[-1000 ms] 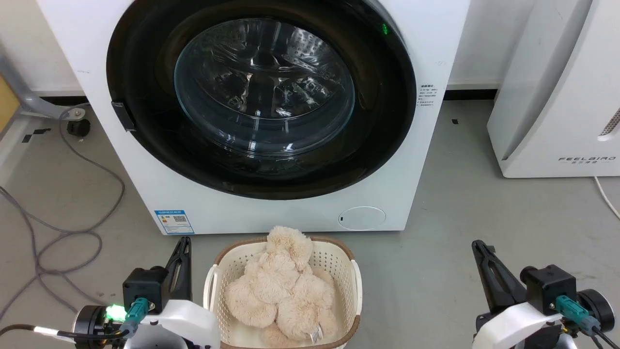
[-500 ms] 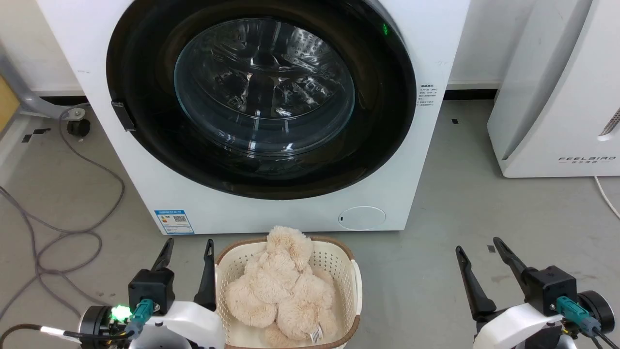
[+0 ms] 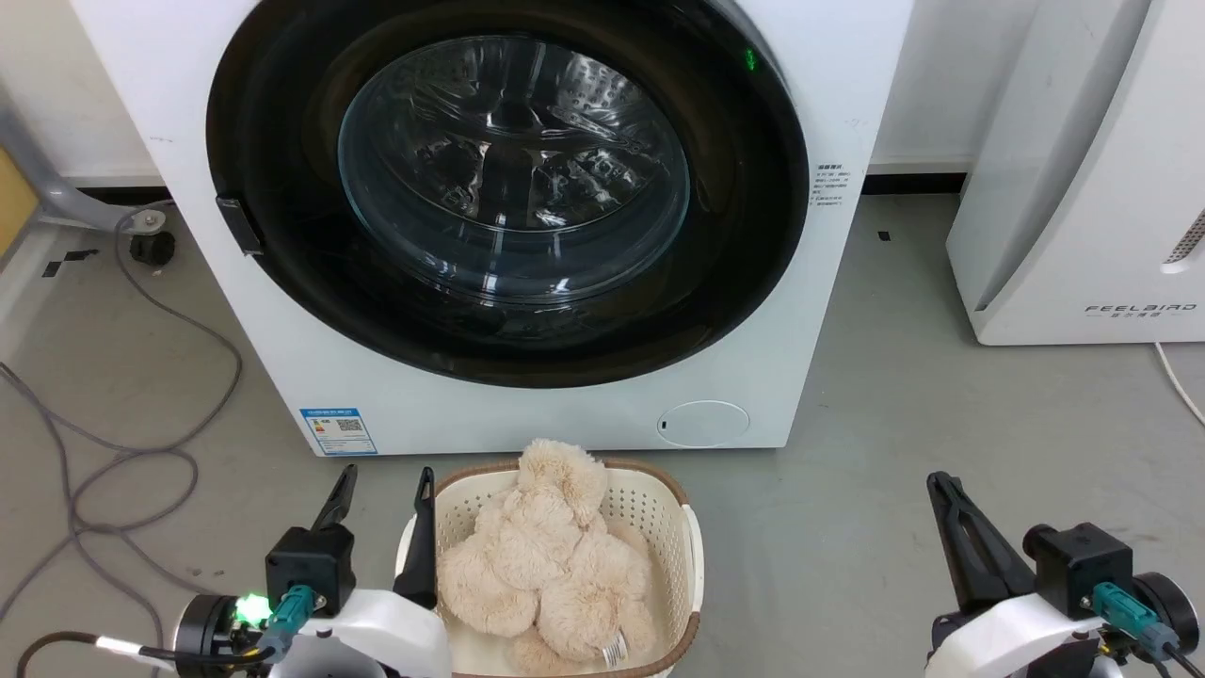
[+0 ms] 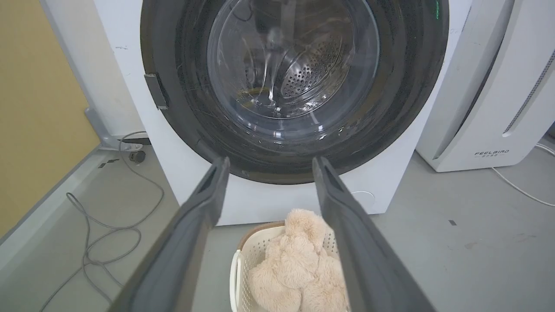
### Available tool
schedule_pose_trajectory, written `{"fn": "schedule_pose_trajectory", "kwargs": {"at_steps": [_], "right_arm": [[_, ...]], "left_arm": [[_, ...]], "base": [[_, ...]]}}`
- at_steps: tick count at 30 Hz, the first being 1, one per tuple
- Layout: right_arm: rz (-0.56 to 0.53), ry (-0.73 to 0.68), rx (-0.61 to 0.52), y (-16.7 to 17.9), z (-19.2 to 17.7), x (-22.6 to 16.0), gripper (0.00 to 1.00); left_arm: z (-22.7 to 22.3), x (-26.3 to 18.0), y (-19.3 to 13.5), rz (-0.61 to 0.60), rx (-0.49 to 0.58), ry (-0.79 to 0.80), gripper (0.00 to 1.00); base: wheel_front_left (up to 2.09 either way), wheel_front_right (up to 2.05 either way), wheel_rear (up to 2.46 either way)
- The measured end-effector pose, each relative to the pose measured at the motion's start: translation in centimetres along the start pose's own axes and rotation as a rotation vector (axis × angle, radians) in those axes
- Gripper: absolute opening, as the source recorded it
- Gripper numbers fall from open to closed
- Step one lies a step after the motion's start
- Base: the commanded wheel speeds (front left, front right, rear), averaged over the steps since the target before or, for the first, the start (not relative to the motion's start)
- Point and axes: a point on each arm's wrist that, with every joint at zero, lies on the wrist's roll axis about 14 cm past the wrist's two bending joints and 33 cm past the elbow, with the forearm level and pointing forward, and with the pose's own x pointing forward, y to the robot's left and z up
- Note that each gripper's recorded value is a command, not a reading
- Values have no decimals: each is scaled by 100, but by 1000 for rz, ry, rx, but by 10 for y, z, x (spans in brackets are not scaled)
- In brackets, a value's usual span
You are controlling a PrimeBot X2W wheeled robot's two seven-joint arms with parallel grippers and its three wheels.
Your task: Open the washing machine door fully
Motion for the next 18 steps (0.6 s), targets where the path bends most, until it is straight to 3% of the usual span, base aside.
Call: {"fn": "schedule_pose_trajectory", "kwargs": {"at_steps": [6, 18], "right_arm": [[-7, -16, 33, -2, 2, 0, 0], [-34, -99, 391, -10, 14, 0, 0]], "left_arm": [[0, 1, -2, -4, -9, -7, 100], [0, 3, -8, -15, -23, -18, 100]], "base": [[0, 0, 0], [0, 0, 0]]}}
